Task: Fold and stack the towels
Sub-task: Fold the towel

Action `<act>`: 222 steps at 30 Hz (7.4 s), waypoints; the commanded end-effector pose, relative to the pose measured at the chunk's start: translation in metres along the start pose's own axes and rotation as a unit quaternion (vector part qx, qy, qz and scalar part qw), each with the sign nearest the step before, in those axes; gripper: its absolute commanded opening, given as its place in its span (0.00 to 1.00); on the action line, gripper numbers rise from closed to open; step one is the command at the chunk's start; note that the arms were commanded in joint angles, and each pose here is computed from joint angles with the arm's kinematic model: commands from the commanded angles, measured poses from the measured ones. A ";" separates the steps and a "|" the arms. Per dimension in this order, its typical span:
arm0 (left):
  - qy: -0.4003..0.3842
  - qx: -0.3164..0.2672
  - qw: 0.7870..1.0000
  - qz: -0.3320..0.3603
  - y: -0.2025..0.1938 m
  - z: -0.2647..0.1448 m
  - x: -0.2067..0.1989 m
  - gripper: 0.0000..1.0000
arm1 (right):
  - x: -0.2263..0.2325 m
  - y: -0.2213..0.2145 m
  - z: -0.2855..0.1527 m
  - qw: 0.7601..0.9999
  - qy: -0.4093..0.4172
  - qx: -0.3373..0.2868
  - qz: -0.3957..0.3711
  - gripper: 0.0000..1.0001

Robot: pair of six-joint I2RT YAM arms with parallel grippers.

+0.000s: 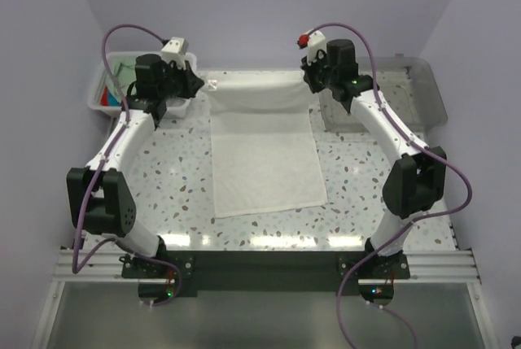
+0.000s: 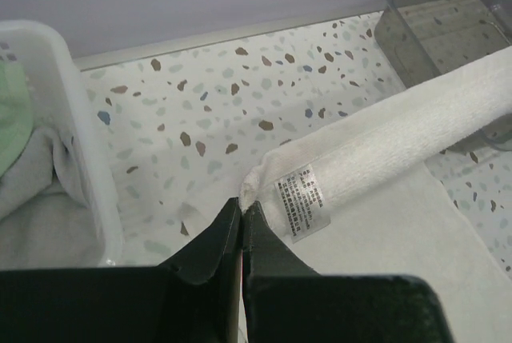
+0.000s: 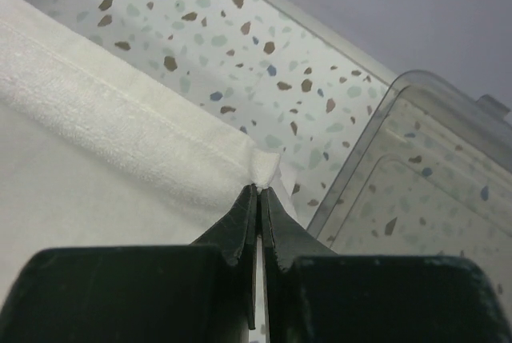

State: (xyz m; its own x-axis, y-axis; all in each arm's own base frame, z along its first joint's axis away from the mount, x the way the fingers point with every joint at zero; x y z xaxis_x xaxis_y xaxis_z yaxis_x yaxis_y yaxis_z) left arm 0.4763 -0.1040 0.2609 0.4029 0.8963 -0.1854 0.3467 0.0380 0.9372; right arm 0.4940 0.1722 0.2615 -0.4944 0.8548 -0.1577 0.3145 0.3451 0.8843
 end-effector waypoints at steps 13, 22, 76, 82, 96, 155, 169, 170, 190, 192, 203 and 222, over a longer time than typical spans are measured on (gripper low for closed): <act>-0.026 0.096 0.994 -0.052 -0.089 -0.065 -0.037 0.00 | 0.027 -0.087 -0.067 0.984 0.000 0.141 0.110 0.00; 0.000 0.116 0.992 -0.046 -0.109 -0.097 -0.046 0.00 | 0.042 -0.111 -0.092 0.978 -0.012 0.156 0.136 0.00; 0.125 0.377 0.892 -0.216 -0.310 -0.130 -0.039 0.00 | 0.083 -0.287 -0.076 0.884 -0.049 0.397 0.241 0.00; 0.151 0.368 0.894 -0.209 -0.305 -0.118 -0.027 0.00 | 0.081 -0.291 -0.069 0.884 -0.056 0.394 0.247 0.00; 0.139 0.315 0.923 -0.169 -0.250 -0.105 -0.024 0.00 | 0.049 -0.224 -0.093 0.915 -0.108 0.311 0.232 0.00; 0.071 0.270 0.939 -0.203 -0.244 -0.151 -0.084 0.85 | 0.119 -0.203 -0.093 0.943 0.022 0.270 0.195 0.60; 0.094 0.270 0.937 -0.201 -0.255 -0.159 -0.078 0.85 | 0.137 -0.231 -0.054 0.933 -0.014 0.341 0.115 0.55; 0.094 0.271 0.937 -0.201 -0.256 -0.159 -0.078 0.85 | 0.138 -0.235 -0.058 0.930 -0.016 0.348 0.114 0.52; 0.083 0.286 0.927 -0.229 -0.269 -0.166 -0.086 0.85 | 0.164 -0.275 -0.138 0.913 0.040 0.365 0.177 0.28; 0.087 0.288 0.925 -0.234 -0.272 -0.167 -0.086 0.85 | 0.170 -0.283 -0.145 0.908 0.051 0.371 0.187 0.28; 0.094 0.283 0.920 -0.255 -0.273 -0.175 -0.089 0.84 | 0.165 -0.299 -0.170 0.902 0.005 0.352 0.252 0.41; 0.107 0.233 0.941 -0.220 -0.218 -0.056 -0.064 0.53 | 0.115 -0.244 -0.064 0.922 -0.040 0.274 0.269 0.34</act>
State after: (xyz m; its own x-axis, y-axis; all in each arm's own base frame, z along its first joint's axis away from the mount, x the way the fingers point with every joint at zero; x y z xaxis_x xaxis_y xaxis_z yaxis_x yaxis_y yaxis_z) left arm 0.2869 -0.1387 0.0718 -0.0761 0.9055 -0.4175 0.8562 0.2739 0.4380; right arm 0.2832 0.1545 0.0537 -0.0930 0.9791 0.1808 0.8965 0.0033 0.4430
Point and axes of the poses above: each gripper's point midway between its finger pads, its own z axis out along the fingers, its own x axis along the line the jaws close on, y = z × x, the point moved 1 cm from there along -z, back along the fingers, and after that the axes turned 2 degrees about z, right-handed, at the moved point
